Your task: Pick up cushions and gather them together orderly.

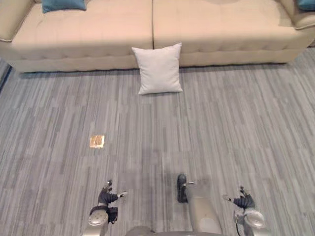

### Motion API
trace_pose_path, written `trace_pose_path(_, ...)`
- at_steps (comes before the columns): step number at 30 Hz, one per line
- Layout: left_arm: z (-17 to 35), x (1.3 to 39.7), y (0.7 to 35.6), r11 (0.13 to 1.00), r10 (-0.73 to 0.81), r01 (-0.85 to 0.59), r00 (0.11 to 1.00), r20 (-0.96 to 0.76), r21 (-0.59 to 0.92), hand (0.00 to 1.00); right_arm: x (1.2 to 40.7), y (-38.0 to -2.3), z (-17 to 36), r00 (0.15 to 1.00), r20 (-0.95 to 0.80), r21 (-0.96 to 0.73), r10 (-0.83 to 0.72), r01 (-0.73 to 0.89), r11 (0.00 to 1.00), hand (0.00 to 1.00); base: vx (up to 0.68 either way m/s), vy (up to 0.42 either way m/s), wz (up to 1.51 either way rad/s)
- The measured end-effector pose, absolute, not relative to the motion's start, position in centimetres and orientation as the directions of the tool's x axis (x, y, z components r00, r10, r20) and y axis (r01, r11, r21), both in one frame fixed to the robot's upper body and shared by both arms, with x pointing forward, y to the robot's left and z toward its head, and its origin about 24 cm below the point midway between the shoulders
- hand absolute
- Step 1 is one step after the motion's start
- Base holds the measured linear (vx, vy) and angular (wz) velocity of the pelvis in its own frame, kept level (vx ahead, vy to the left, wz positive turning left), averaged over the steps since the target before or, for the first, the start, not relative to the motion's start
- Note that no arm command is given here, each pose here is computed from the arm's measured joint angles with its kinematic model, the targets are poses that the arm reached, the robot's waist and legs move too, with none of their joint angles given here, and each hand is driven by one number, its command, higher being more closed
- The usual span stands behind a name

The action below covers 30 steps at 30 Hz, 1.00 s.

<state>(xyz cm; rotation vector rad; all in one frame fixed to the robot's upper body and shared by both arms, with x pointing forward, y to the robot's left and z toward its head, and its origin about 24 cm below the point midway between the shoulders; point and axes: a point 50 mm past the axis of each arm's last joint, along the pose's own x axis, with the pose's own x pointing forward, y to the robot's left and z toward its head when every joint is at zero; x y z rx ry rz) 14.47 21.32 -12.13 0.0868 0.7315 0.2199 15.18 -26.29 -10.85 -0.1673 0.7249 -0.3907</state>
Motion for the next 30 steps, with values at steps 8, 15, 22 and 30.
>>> trace_pose_path(8,-11.6,14.9,20.5,0.973,0.228,-0.205,0.748,-0.623,0.110,0.00,16.9,-25.3,-9.5,0.746,-0.547,-0.224,-0.381,0.307,0.925,0.00,0.50,0.012,-0.29)
trace_pose_path(15,-12.2,14.3,20.3,0.971,0.230,-0.217,0.723,-0.651,0.102,0.00,15.1,-25.2,-11.6,0.659,-0.637,-0.248,-0.401,0.317,0.915,0.00,0.64,0.296,-0.19)
trace_pose_path(22,-12.0,14.6,21.2,0.970,0.242,-0.201,0.723,-0.647,0.137,0.00,14.8,-23.4,-12.2,0.663,-0.664,-0.241,-0.346,0.248,0.938,0.00,0.56,0.153,0.05)
trace_pose_path(30,-12.7,14.5,21.1,0.971,0.237,-0.182,0.696,-0.677,0.152,0.00,13.1,-24.7,-12.6,0.620,-0.685,-0.276,-0.383,0.266,0.924,0.00,0.46,-0.171,0.36)
